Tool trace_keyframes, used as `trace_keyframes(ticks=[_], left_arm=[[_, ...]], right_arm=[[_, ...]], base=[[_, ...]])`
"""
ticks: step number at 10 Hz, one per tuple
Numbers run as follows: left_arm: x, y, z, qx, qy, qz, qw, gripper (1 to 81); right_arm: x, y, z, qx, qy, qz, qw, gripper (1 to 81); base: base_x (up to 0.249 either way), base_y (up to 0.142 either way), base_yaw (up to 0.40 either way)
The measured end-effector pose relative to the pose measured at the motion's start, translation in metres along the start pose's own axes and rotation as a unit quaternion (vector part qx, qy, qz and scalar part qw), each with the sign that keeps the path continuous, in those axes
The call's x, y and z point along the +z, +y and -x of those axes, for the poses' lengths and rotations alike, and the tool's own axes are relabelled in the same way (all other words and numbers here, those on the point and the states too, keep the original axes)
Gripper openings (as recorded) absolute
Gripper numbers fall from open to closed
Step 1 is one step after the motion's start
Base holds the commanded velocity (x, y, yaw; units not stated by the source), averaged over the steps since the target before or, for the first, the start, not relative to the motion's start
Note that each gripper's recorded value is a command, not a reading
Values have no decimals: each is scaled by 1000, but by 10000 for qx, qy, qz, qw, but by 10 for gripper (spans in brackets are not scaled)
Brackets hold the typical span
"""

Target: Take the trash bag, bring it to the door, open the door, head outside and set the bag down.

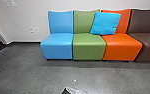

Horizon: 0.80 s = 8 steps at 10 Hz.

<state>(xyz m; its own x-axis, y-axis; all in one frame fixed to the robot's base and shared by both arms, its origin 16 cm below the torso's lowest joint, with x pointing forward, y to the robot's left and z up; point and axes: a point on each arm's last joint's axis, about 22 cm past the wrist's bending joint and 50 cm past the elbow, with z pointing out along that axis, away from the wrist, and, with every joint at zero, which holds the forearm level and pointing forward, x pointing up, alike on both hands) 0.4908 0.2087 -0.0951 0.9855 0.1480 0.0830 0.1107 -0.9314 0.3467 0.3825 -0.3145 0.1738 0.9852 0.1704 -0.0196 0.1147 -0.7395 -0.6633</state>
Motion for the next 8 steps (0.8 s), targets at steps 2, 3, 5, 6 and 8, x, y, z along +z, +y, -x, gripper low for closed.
trace_keyframes(ticks=[2,3,5,6,8], left_arm=[[1,-1,2,9,-8,-5,10000,811],[0,-1,2,8,-10,-7,10000,811],[0,-5,6,20,-43,-44,10000,10],[0,-10,8,10,-49,-69,10000,10],[1,-8,10,11,-53,-56,10000,10]], right_arm=[[0,0,0,3,0,1,10000,811],[0,0,0,2,-1,3,10000,811],[0,1,0,1,0,6,10000,811],[0,1,0,-1,2,8,10000,811],[0,1,0,1,2,8,10000,811]], base=[[0,0,0],[0,0,0],[0,0,0],[0,0,0],[0,0,0]])
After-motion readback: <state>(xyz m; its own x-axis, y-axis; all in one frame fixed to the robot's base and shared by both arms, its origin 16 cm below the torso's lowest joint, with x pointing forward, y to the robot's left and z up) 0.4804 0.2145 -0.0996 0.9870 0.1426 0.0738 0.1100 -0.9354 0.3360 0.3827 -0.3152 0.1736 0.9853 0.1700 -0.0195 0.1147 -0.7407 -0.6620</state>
